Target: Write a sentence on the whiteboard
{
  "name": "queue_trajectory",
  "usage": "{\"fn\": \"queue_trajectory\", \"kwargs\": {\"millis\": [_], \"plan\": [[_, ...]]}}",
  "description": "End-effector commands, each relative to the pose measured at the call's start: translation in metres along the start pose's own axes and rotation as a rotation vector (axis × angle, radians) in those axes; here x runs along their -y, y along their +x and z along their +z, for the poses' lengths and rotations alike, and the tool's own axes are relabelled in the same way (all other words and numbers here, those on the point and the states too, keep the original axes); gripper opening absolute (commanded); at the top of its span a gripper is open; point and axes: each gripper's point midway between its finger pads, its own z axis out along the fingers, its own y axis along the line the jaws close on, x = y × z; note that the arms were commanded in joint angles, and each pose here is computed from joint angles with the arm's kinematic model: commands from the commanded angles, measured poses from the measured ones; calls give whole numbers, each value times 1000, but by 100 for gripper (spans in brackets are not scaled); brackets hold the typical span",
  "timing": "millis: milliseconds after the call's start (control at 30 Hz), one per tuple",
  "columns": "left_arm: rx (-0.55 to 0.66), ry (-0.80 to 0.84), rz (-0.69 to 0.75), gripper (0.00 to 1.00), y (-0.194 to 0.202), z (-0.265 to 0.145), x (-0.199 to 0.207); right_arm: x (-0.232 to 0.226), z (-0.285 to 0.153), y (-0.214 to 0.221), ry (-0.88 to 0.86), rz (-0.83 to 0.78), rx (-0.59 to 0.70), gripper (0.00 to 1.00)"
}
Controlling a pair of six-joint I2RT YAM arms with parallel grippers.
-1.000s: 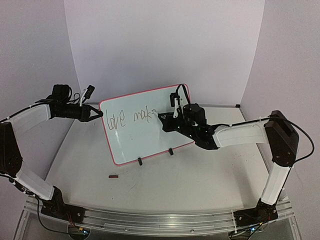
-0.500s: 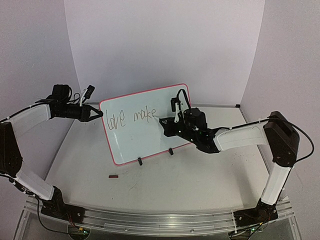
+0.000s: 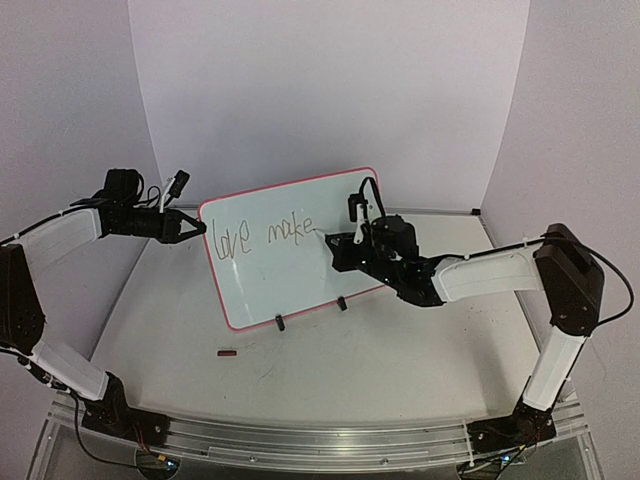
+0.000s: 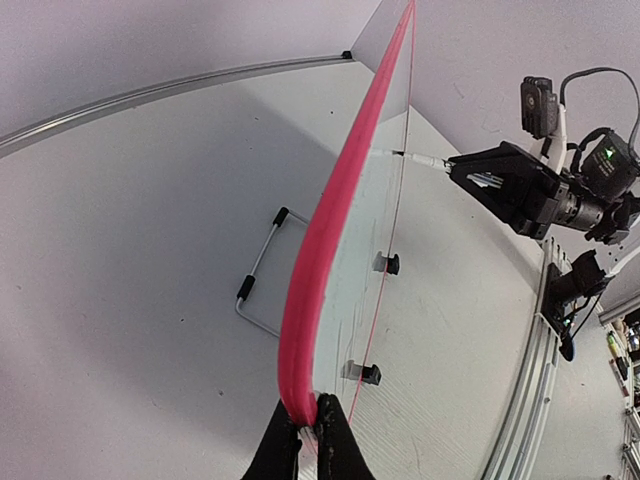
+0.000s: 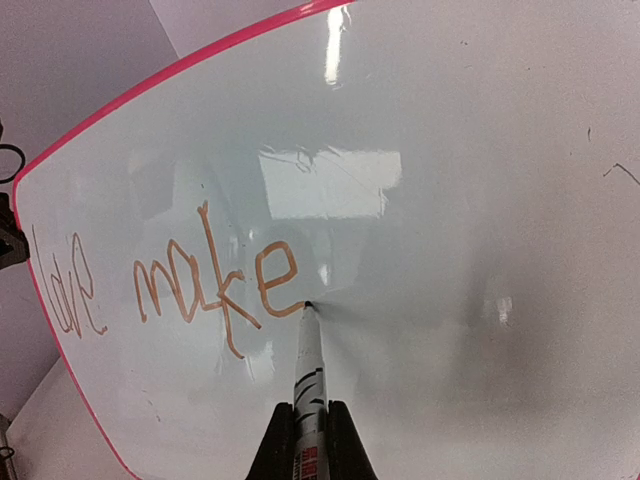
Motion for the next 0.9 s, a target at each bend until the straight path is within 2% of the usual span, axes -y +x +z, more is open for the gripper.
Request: {"fn": "queue_trajectory", "kwargs": {"millis": [0, 300, 867], "plan": [[-12, -47, 48, 0, -3, 0, -8, -1, -18, -29, -2, -1, 77, 0], [-13, -46, 47, 0, -3, 0, -8, -7, -20, -49, -14, -13, 128, 0], [-14, -44, 42, 0, -2, 2, -9, 2, 2, -47, 33, -23, 120, 0]]}}
